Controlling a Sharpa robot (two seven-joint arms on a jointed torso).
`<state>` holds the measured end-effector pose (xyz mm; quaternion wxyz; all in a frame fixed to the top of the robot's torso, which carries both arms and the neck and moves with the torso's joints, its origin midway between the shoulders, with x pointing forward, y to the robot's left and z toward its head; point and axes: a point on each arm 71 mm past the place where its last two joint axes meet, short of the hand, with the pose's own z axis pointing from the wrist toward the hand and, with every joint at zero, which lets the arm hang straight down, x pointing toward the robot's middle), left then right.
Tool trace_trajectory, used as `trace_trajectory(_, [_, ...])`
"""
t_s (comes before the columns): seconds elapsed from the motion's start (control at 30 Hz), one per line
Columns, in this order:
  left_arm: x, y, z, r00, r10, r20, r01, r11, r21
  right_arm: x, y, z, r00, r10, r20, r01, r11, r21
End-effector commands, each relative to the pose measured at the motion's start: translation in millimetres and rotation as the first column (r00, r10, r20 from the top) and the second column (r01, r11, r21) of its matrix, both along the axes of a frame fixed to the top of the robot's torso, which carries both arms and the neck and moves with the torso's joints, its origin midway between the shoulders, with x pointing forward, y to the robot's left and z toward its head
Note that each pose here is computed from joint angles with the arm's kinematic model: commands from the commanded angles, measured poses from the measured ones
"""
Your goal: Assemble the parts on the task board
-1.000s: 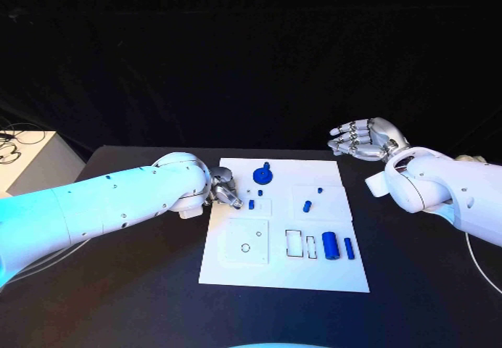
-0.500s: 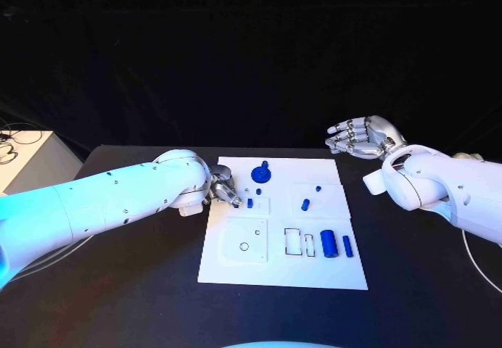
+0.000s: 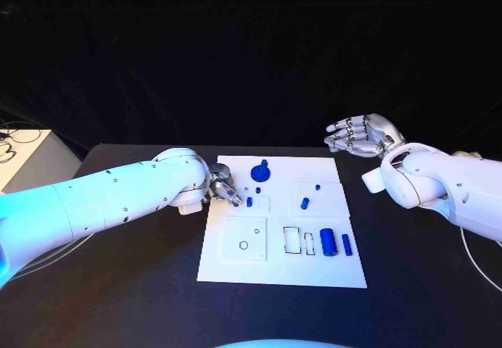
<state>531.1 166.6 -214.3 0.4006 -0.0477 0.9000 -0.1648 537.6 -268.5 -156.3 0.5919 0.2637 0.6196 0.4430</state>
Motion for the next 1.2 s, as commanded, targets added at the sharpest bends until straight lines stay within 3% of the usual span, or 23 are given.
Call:
trace_trajectory(0.03, [-5.1,-1.6,-10.9,0.999,-0.007,-0.043,0.008,1.000,0.023,-0.5,1.8,0.5,1.000,0.017,0.004,-0.017,1.000,0.004])
trace_trajectory(1.2, [-1.1,9.7,-12.9,0.997,0.044,-0.062,-0.042,0.999,0.029,-0.5,1.2,0.3,1.000,0.019,0.002,-0.019,1.000,0.005])
